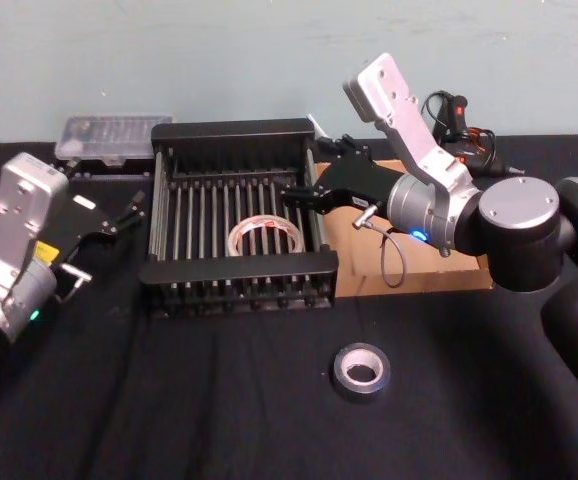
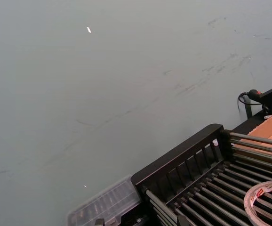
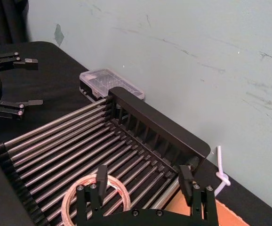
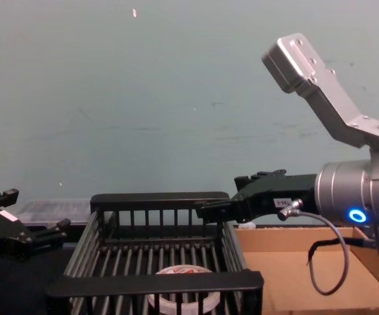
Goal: Pick up the white tape and place it into the black box , Pick up the silver tape and place it into the brown box.
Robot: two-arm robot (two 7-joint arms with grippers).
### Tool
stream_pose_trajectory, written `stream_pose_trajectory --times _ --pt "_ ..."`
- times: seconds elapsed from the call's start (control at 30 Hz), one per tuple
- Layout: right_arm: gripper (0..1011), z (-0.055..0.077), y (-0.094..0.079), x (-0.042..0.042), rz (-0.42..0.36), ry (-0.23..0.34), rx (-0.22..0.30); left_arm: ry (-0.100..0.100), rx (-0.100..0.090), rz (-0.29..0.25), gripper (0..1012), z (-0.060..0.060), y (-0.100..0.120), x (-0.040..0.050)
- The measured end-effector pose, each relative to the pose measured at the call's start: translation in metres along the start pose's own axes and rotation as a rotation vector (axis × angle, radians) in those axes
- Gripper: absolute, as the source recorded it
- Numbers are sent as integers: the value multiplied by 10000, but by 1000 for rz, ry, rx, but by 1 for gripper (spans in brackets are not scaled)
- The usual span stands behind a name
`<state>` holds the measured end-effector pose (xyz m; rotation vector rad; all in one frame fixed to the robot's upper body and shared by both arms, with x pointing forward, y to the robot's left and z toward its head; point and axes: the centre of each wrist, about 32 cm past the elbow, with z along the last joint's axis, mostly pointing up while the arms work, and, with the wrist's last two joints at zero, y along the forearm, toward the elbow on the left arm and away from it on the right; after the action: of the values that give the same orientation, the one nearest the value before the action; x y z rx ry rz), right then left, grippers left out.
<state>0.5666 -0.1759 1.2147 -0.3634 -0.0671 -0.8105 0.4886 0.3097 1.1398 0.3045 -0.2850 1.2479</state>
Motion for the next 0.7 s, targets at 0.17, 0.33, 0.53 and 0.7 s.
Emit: stream_pose_trajectory --times 0.17,0.33,0.53,0.7 --pt "1003 0 0 0 0 0 0 0 0 0 1001 0 0 0" --pt "1003 0 0 0 0 0 0 0 0 0 1001 0 0 0" --pt "1003 1 -10 -4 -5 -1 2 0 0 0 1001 0 0 0" --pt "1002 25 -90 24 -30 0 9 0 0 0 1001 0 0 0"
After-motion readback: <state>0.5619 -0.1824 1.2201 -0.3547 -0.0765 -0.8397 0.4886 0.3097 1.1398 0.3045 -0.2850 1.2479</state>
